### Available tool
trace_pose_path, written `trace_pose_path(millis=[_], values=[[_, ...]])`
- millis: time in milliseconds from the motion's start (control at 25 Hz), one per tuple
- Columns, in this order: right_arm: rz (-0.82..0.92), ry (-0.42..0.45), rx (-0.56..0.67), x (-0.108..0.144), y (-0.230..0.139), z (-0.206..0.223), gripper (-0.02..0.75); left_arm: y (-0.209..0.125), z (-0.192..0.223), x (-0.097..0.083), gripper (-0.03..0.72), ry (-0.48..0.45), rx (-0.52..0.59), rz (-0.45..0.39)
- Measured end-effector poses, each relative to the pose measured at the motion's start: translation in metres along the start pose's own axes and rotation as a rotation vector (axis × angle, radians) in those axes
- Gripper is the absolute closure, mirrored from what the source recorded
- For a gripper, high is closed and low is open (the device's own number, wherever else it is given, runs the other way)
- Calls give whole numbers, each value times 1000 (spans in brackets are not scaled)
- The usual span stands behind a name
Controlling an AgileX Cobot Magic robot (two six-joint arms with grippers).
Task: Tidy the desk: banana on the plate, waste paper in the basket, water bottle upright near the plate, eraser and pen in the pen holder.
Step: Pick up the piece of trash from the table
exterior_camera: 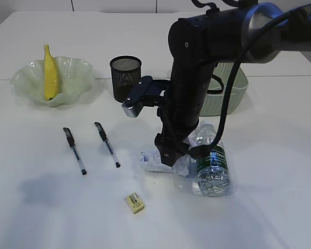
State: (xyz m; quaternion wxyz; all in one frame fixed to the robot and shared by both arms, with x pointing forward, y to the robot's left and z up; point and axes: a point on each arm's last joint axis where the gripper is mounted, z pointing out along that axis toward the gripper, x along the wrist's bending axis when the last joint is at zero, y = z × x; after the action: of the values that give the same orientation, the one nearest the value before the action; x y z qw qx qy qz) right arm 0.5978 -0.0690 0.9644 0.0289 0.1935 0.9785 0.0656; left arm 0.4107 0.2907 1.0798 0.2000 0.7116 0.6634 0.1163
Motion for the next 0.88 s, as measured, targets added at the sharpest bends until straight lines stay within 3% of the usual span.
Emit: trace_pose_path(millis=[200, 680, 880], values=[[7, 14, 2, 0, 1, 6, 250, -1, 0, 0, 257, 2, 6, 2], [11, 28, 6, 2, 0, 5, 657, -2, 0, 2, 257, 19, 23, 12], [23, 69, 17, 5, 0, 3, 711, -2, 0, 2, 257, 26, 26, 16]])
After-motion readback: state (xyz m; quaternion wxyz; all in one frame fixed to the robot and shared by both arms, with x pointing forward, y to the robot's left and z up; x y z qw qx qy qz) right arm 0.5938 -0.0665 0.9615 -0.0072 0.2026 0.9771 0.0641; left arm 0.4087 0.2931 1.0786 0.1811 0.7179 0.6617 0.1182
